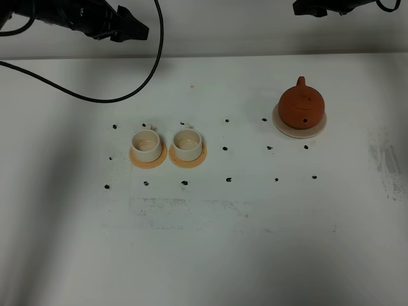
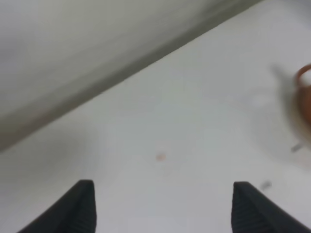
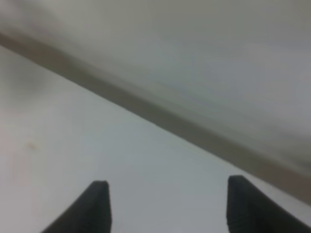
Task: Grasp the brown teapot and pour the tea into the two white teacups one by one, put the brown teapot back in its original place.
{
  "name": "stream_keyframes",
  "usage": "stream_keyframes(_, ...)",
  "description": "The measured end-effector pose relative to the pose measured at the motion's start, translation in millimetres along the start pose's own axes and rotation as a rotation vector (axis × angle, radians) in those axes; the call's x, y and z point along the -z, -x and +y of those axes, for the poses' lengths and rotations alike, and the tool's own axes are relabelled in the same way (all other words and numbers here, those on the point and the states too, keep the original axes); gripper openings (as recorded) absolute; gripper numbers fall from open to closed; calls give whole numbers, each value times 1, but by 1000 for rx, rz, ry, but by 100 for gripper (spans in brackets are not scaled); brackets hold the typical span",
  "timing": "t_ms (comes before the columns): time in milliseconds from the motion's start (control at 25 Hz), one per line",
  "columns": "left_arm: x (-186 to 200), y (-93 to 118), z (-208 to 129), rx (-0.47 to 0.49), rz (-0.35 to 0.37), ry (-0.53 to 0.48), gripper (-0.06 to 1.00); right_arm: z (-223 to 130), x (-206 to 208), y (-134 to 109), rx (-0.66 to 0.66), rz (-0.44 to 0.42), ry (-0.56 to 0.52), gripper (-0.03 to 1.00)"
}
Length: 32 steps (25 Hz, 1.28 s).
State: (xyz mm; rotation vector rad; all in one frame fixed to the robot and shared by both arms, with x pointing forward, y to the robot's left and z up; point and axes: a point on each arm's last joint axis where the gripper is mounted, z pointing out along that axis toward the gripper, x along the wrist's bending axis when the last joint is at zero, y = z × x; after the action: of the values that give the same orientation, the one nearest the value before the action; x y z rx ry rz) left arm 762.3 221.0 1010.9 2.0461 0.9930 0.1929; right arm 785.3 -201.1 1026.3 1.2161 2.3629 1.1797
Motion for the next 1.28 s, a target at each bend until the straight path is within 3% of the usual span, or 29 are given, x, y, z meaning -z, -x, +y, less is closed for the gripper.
stream_keyframes(120, 7, 3, 2, -75, 79, -74, 61, -3, -3, -2, 43, -72, -73, 53)
stream_keyframes(280, 20, 5, 8, -75, 142, -108, 61, -7, 1, -6, 66, -130, -159, 53)
stream_keyframes(440, 39, 19, 10, -74, 167, -113, 61, 1, 26, -16, 68, -151, -170, 53)
stream_keyframes(600, 56, 45, 3, -93, 205, -111, 61, 13, 58, -30, 67, -165, -149, 53)
stream_keyframes(960, 94, 111, -15, -172, 310, -18, 61, 29, 150, -78, 34, -178, -133, 53)
stream_keyframes(1280, 136, 138, -3, -192, 344, 87, 61, 12, 221, -116, 65, -251, -141, 53)
